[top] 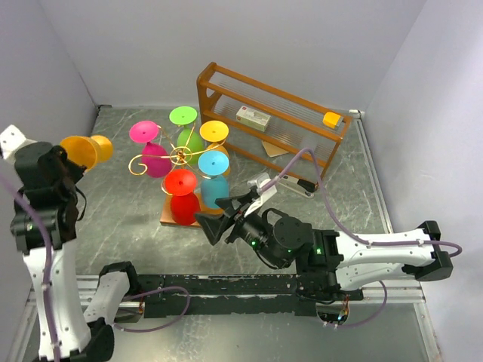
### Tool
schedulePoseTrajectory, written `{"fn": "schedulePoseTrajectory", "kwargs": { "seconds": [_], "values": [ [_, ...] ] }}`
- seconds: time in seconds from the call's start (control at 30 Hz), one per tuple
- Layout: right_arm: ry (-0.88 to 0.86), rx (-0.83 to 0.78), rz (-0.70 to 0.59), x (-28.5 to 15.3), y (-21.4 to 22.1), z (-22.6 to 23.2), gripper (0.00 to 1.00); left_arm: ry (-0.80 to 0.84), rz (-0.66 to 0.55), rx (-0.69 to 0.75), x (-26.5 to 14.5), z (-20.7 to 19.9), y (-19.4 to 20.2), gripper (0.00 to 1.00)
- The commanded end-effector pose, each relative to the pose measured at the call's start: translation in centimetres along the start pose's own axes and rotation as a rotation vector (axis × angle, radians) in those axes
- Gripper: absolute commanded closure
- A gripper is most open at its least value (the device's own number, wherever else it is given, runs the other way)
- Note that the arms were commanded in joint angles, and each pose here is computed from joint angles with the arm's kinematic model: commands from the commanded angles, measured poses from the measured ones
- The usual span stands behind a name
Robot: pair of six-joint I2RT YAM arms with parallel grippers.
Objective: Place the wine glass upside down on the wine glass rack
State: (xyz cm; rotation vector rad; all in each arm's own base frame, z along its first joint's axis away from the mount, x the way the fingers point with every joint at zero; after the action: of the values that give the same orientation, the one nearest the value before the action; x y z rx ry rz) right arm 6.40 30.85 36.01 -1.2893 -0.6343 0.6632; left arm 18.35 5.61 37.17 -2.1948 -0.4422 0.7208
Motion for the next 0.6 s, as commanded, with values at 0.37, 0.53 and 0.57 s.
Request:
{"fn": "schedulePoseTrajectory", "kwargs": {
  "seconds": [0.37, 0.53, 0.57],
  "values": [
    [0.031, 0.316, -0.127, 0.5, -5.8, 1.2, 0.32, 0.438, -0.192, -0.07, -12.0, -2.8, -6.9, 0.93],
    [0.118, 0.432, -0.171, 0.9, -6.3, 0.6, 0.32, 0.572, -0.16, -0.077, -14.2, -3.1, -6.8, 0.93],
    [0.145, 0.455, -0.187, 1.0, -6.3, 0.3, 0.32, 0.611, -0.151, -0.074, -14.6, -3.4, -6.8, 0.93]
  ]
}}
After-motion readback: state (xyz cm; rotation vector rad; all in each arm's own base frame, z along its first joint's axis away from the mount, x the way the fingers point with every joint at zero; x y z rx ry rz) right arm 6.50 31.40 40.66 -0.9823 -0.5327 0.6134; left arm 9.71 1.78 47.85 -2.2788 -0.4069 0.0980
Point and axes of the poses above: each gripper's point midway between its finger pads, its own x axis out along the fingers, its own z axis along the line the jaws close on, y = z × x, the point moved 6 cm from there along -x, back along the fingers, and after that the axes turned 13 degrees about -x, right-handed, at the moved point
